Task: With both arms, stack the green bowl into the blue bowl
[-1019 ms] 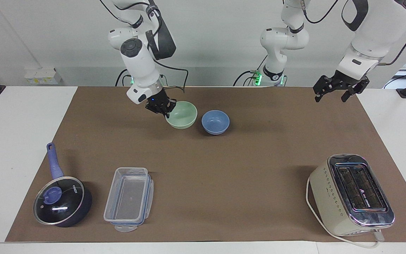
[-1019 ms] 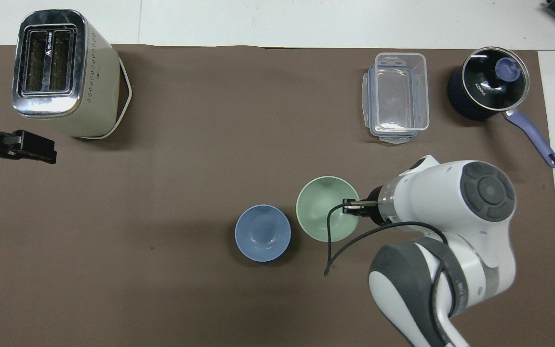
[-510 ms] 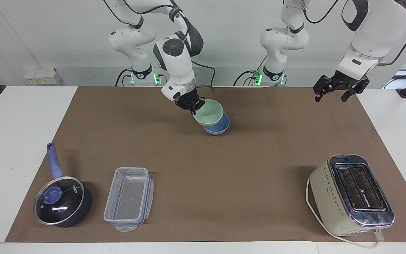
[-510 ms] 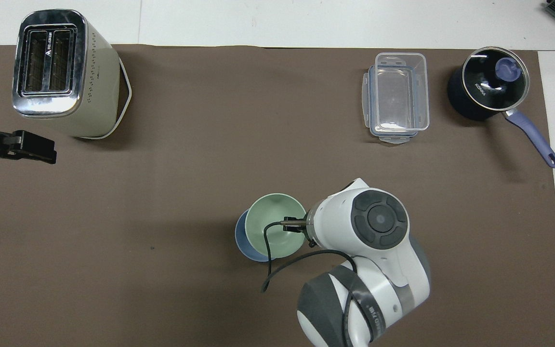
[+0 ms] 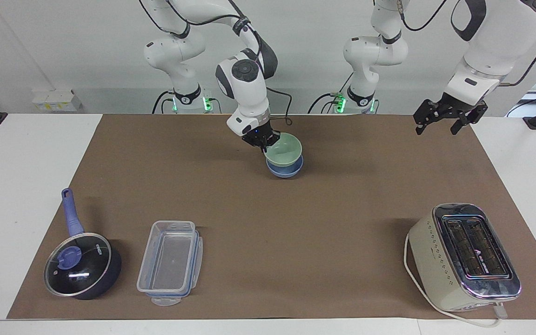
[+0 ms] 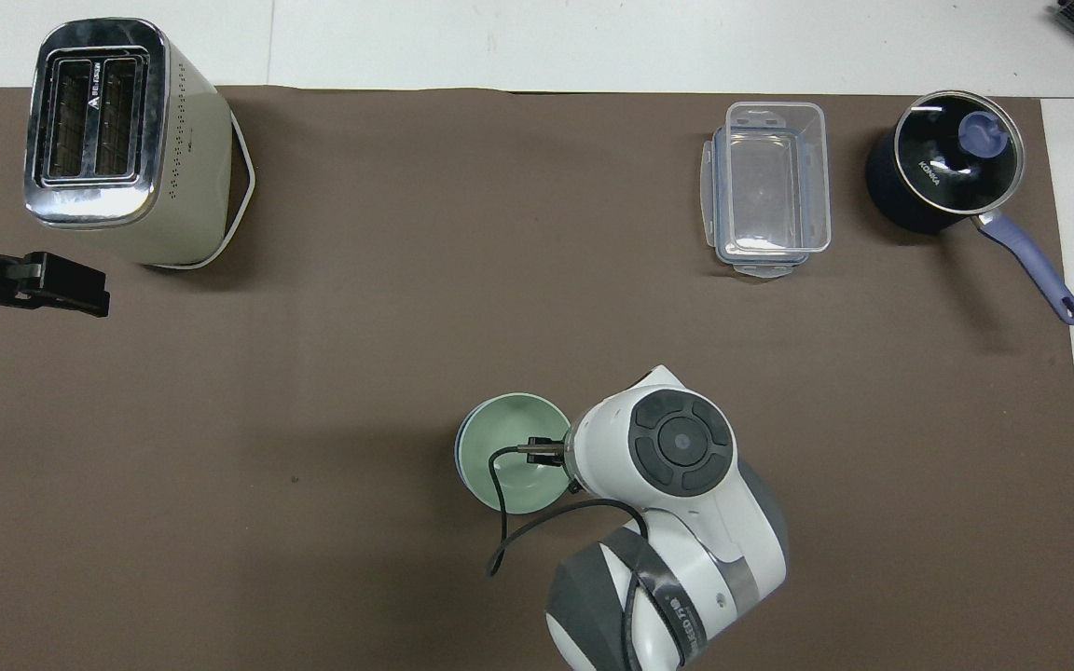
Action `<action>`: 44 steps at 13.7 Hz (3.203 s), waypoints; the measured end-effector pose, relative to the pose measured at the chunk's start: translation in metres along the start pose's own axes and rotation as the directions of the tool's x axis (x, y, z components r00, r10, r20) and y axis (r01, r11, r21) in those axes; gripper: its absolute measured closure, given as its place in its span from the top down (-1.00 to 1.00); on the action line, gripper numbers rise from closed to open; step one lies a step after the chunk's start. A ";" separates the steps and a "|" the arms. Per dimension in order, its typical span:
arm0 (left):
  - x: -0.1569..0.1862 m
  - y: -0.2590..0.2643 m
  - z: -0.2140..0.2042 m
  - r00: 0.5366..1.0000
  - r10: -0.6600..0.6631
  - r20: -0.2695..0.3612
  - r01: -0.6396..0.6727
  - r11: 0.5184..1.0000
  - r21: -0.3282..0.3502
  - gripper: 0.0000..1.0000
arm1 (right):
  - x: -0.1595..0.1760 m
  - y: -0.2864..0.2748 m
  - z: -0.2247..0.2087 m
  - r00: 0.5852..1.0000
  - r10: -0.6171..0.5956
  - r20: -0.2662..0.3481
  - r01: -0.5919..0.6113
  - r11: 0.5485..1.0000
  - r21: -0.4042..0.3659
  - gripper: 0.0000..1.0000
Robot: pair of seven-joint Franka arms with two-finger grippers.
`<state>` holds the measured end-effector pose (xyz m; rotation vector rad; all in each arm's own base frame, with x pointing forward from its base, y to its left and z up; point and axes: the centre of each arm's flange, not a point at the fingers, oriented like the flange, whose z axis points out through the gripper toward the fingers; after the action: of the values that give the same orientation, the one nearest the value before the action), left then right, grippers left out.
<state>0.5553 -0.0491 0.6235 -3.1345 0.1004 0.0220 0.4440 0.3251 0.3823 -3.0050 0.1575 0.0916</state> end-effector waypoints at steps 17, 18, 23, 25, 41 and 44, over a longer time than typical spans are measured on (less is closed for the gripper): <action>0.000 0.000 0.000 1.000 0.000 0.000 0.000 1.000 0.000 1.00 | -0.004 -0.006 0.025 1.000 -0.010 -0.017 0.010 1.000 0.005 -0.15; 0.000 0.000 0.000 1.000 0.000 0.000 0.000 1.000 0.000 1.00 | -0.004 -0.006 0.025 1.000 -0.010 -0.017 0.010 1.000 0.005 0.10; 0.000 0.000 0.000 1.000 0.000 0.000 0.000 1.000 0.000 1.00 | 0.001 -0.009 0.016 0.999 -0.008 -0.033 0.008 1.000 0.019 1.00; 0.000 0.000 0.000 1.000 0.000 0.000 0.000 1.000 0.000 1.00 | 0.006 -0.008 0.004 0.999 0.001 -0.051 0.001 0.999 0.035 1.00; 0.000 0.000 0.000 1.000 0.000 0.000 0.000 1.000 0.000 1.00 | 0.120 0.250 -0.240 0.935 0.229 -0.271 -0.206 0.972 0.113 1.00; 0.000 0.000 0.000 1.000 0.000 0.000 0.000 1.000 0.000 1.00 | 0.119 0.269 -0.267 0.935 0.212 -0.284 -0.206 0.977 0.051 1.00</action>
<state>0.5553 -0.0491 0.6235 -3.1345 0.1004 0.0222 0.5474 0.0123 0.6037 -2.9532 0.5047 -0.3274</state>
